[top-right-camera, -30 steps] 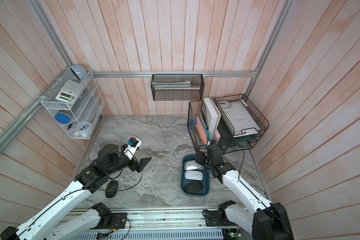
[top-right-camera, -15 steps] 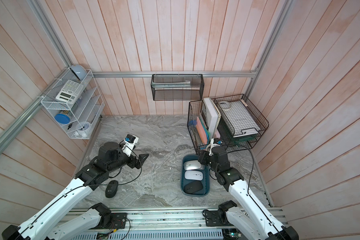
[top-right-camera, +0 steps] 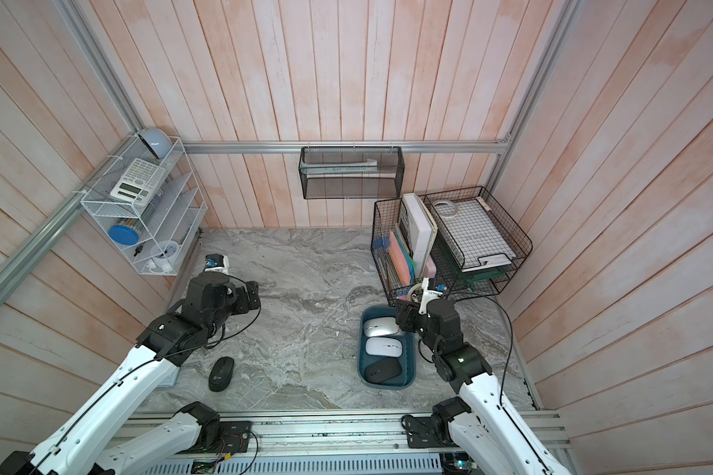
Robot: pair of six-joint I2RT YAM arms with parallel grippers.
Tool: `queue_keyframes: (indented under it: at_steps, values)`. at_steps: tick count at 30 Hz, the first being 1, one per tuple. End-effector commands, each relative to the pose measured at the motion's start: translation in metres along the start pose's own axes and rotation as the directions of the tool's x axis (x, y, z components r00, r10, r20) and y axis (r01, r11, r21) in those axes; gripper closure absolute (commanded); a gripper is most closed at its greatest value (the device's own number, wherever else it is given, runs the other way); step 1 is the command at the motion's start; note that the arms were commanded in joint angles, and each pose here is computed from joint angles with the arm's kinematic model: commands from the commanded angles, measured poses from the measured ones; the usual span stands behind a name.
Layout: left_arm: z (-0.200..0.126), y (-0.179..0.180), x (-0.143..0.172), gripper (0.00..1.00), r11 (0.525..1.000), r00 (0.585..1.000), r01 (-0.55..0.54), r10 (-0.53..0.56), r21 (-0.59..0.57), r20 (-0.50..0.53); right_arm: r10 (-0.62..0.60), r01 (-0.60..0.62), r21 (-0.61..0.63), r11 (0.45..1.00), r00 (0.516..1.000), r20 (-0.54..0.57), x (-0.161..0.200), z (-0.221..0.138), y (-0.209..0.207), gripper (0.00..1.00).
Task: Put the mouse in the storage box
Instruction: Place the mouse in the storage box, then pick up the mouse from the center of the board.
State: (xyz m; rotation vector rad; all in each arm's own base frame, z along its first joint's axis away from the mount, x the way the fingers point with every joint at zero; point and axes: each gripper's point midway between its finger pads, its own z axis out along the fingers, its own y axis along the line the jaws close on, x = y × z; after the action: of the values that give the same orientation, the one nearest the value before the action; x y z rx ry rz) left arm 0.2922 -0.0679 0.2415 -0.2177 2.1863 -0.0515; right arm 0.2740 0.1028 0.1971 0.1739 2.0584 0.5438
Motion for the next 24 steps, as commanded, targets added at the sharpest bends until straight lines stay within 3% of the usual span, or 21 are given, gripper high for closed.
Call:
queue_keyframes:
  at_steps: [1,6,12,24]
  values:
    - [0.013,0.043,0.053,0.0,0.962,0.978,0.156,-0.181,-0.226,-0.099,0.004,-0.004,0.006,1.0,1.0,-0.002,0.004,0.0,-0.004,0.41]
    - [0.02,0.072,0.099,0.0,0.899,0.942,0.242,-0.307,-0.365,-0.133,0.012,-0.012,-0.007,1.0,1.0,-0.003,0.004,-0.001,-0.002,0.41]
    - [0.015,0.1,0.138,0.0,0.799,0.877,0.399,-0.476,-0.449,-0.067,0.019,-0.018,-0.021,1.0,1.0,0.012,0.003,-0.005,0.0,0.41]
    - [0.032,0.12,0.18,0.0,0.757,0.832,0.441,-0.546,-0.482,-0.097,0.035,-0.034,-0.022,0.999,0.999,0.014,0.007,-0.002,-0.003,0.41]
